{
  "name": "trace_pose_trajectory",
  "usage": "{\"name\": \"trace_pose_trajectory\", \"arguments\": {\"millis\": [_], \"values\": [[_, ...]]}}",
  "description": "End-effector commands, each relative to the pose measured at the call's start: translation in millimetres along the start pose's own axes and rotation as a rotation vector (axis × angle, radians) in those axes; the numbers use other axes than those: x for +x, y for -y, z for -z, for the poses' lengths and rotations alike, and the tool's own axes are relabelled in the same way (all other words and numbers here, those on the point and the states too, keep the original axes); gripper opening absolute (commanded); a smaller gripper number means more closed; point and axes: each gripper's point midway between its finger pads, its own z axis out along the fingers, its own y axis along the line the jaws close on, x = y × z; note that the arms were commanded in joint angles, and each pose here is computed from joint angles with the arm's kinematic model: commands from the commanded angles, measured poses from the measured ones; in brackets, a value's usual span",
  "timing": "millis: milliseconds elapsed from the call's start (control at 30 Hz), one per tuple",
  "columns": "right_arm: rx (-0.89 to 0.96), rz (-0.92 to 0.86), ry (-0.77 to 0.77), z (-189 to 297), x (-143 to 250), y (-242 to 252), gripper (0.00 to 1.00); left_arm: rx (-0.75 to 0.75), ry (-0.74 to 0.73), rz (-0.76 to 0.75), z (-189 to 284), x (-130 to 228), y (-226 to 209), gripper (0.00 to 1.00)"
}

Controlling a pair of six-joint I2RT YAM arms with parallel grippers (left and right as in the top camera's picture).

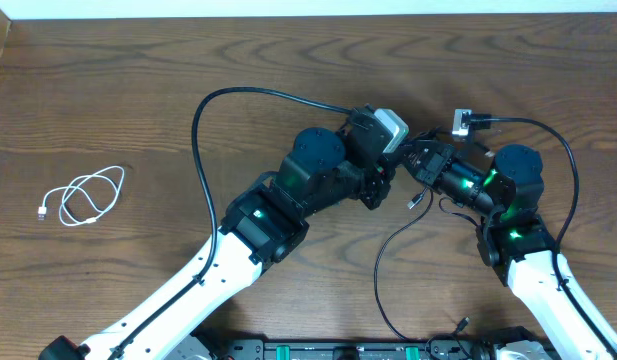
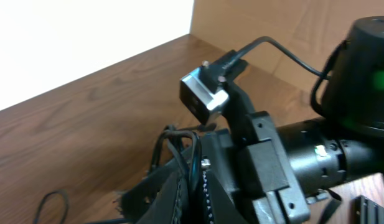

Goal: Untangle cables

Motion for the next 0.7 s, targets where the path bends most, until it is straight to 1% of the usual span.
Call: {"name": "trace_pose_trajectory", "arguments": {"millis": [0,33,67,167,233,533,667], "values": [[0.003,0.021,0.008,-1.1,-2.7,-0.6,0.01,-0.166,0.023,0.008,2.3,-5.9,-28.1,0.07],[0.002,0.02,0.006,-0.9,-2.6,-0.8,0.01,-0.192,0.02,0.01,3.3,-5.0,-33.0,0.07],[-0.009,0.023,-0.002,-0.2,-2.2,-2.7,0.01,-0.275,0.006,0.016,7.3,-0.8,-49.8,0.07],[-0.065,0.044,-0.034,4.4,-1.9,-12.9,0.01,-0.443,-0.062,0.037,21.6,16.7,-88.4,0.07],[-0.107,0.054,-0.053,9.4,-3.5,-20.4,0.01,-0.513,-0.105,0.053,31.3,27.5,-107.9,0.07],[-0.267,0.086,-0.153,47.4,-13.1,-46.5,0.01,-0.733,-0.203,0.209,83.8,59.3,-187.7,0.07],[-0.323,0.185,-0.195,66.4,-13.0,-56.9,0.01,-0.819,-0.241,0.264,110.3,72.7,-215.4,0.07]]}}
